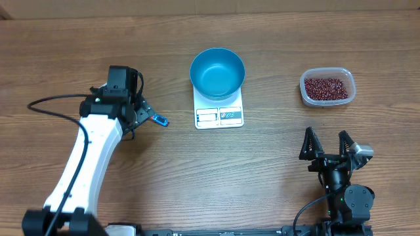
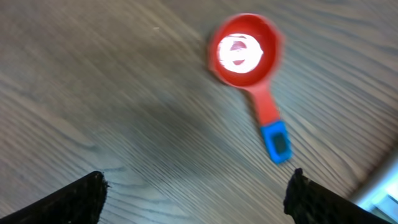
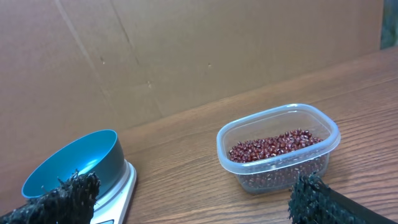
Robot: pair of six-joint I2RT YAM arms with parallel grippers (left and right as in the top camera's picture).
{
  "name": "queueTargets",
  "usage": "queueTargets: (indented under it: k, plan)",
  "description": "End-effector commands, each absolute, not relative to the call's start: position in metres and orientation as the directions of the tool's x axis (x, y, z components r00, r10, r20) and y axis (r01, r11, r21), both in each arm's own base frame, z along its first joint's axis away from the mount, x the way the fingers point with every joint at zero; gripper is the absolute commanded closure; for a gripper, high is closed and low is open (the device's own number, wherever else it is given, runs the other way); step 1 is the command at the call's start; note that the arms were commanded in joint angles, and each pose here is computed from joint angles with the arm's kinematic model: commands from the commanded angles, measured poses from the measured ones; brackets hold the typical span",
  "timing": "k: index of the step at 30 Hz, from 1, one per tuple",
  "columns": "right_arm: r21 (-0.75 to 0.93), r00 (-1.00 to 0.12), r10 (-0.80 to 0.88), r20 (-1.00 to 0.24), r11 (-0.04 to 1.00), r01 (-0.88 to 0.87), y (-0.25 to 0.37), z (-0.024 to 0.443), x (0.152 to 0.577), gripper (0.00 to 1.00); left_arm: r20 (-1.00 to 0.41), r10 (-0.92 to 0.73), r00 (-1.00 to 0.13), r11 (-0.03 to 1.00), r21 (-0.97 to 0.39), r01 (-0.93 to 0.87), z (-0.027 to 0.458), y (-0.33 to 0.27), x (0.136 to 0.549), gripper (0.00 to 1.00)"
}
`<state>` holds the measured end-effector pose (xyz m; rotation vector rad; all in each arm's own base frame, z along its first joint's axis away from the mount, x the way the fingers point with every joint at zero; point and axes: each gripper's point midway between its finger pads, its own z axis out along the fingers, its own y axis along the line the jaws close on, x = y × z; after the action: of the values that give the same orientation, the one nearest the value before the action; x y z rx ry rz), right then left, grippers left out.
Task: Scoop item into bowl and weigh 150g on scale
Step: 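Grasp the red measuring cup rim with the left gripper and lift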
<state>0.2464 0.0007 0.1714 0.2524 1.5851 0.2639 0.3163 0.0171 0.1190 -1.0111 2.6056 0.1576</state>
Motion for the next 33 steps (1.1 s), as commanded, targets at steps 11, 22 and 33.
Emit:
queueTargets:
  k: [11,22,33]
  plan:
    - [0.315,-0.024,0.315,-0.949,0.949,0.005,-0.001,0.170,0.246,0.00,-0.288,-0.830,-0.478,0.517,-0.075,-0.853,0.059,0.049,0.354,0.19]
    - [0.315,-0.024,0.315,-0.949,0.949,0.005,-0.001,0.170,0.246,0.00,-0.242,-0.839,-0.487,0.524,-0.119,-0.843,0.012,0.039,0.383,0.45]
    - [0.315,-0.024,0.315,-0.949,0.949,0.005,-0.001,0.170,0.246,0.00,-0.261,-0.838,-0.479,0.524,-0.147,-0.839,0.009,0.039,0.393,0.76]
